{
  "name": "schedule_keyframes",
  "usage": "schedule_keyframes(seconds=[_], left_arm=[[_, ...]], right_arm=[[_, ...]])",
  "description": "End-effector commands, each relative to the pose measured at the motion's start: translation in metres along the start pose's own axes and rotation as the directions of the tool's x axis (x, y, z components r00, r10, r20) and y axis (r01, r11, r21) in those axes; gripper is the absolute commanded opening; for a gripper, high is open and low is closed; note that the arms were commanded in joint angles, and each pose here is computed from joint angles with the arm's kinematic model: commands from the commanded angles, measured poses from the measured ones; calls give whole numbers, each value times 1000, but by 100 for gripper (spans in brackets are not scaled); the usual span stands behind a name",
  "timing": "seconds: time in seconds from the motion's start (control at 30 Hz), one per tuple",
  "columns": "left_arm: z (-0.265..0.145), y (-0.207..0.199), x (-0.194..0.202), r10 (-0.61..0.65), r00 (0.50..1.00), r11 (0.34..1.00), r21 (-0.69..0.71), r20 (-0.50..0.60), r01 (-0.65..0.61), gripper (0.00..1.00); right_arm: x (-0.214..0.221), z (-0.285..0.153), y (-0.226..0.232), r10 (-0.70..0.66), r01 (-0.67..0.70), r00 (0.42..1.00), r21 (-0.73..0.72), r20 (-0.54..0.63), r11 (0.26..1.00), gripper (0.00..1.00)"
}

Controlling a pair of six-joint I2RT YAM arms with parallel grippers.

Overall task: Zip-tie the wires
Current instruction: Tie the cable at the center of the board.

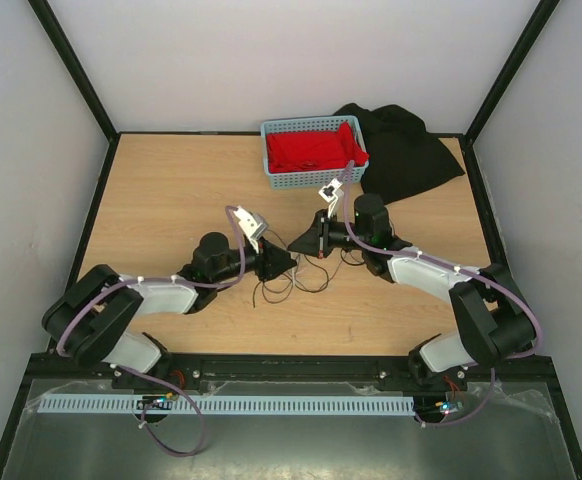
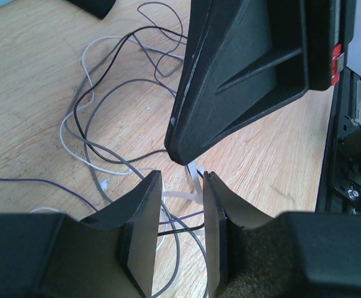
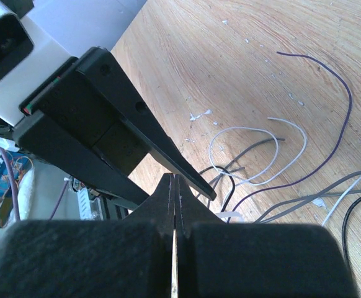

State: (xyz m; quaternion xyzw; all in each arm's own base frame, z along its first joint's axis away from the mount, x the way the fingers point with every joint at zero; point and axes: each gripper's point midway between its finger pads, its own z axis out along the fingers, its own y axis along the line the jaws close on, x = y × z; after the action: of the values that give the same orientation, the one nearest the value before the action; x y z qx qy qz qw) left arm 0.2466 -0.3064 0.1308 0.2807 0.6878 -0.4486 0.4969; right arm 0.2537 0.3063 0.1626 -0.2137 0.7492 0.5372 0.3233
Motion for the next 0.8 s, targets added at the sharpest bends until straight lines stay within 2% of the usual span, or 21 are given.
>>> schedule_keyframes(seconds=[0.0,0.53,0.77], left_arm=[[7,-8,-14,18,999,999,44,47,-20,34],[1,-3,16,-3,1000,999,37,-12,4,23],[-1,0,36,-34,998,999,32,-59,36,13]], right_arm=[[-14,-2,12,-40,41,998,-23,47,999,0],[-51,1,20,-95,95,990,10,102,995,0],[-71,2,27,-133,131,984,20,121,991,0]])
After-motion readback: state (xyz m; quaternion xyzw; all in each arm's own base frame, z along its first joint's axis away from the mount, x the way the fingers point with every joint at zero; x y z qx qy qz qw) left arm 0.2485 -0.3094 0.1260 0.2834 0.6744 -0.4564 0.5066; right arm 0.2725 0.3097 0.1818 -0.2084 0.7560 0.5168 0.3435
